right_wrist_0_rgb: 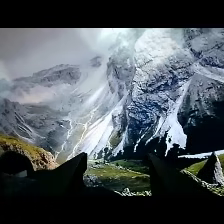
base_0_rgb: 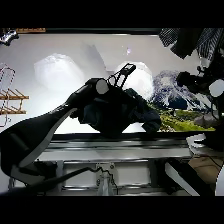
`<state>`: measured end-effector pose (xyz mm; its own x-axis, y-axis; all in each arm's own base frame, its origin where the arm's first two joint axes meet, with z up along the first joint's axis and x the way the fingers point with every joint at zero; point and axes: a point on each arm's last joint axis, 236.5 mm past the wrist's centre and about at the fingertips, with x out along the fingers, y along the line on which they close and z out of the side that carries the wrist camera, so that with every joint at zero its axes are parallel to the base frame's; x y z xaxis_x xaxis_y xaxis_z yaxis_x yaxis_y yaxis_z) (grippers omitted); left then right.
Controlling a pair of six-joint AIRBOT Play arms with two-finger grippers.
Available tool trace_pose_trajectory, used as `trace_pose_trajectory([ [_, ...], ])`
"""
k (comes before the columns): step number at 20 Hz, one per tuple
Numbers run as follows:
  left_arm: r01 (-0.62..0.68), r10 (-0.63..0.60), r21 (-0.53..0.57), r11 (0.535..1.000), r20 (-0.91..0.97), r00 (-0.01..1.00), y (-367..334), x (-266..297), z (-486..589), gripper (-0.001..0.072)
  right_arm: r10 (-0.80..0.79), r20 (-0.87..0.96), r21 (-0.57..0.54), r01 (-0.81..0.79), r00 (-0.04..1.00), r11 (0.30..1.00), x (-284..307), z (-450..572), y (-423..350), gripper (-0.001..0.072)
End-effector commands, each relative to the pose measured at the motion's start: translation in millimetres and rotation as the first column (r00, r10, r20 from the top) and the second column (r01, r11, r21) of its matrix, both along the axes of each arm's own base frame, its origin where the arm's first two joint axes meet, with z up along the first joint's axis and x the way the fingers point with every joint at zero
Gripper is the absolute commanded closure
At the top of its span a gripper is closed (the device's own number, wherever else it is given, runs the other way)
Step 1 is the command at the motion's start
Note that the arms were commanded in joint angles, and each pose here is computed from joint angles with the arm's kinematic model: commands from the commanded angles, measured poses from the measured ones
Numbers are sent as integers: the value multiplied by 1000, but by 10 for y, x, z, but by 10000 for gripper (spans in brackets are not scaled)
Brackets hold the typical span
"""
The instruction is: Fold the clothes and pants, and hang the long-sleeved shirts on hangers.
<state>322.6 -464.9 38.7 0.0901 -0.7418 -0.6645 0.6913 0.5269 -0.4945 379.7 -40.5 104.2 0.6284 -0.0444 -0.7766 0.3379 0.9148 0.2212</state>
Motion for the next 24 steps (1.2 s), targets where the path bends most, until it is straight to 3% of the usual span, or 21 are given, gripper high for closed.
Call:
trace_pose_trajectory([
  [1,-46,46,-9,999,12,999,-148,189,-229,193,-10,-33,16,11,999,1000,-99,-144,3,252],
  [5,-96,93,-56,994,-53,994,-352,238,-444,210,-7,-5,43,8,1000,999,-153,-62,73,252],
  [6,-107,103,-63,992,-73,992,-377,239,-489,299,-2,6,39,2,1000,999,-171,-22,91,252],
  [8,-113,107,-62,992,-89,990,-366,249,-523,632,6,19,33,-6,1000,999,-222,40,117,252],
  [9,-117,110,-63,991,-93,990,-307,289,-478,680,8,19,33,-8,1000,999,-266,52,125,252],
  [13,-119,120,-121,985,-2,993,207,597,315,681,101,-59,-20,-102,993,995,-589,-266,178,252],
  [16,-87,104,-133,987,127,987,686,595,1045,681,299,-109,148,-282,948,948,-832,-795,730,251],
  [18,-63,80,-81,995,215,973,932,495,1310,681,417,19,279,-405,909,870,-821,-830,1195,237],
  [21,-64,67,-21,998,244,967,1145,324,1482,681,396,164,354,-429,903,831,-646,-724,1405,82],
  [24,-46,42,13,999,235,971,1241,183,1524,682,384,154,392,-414,910,822,-520,-887,1425,68],
])
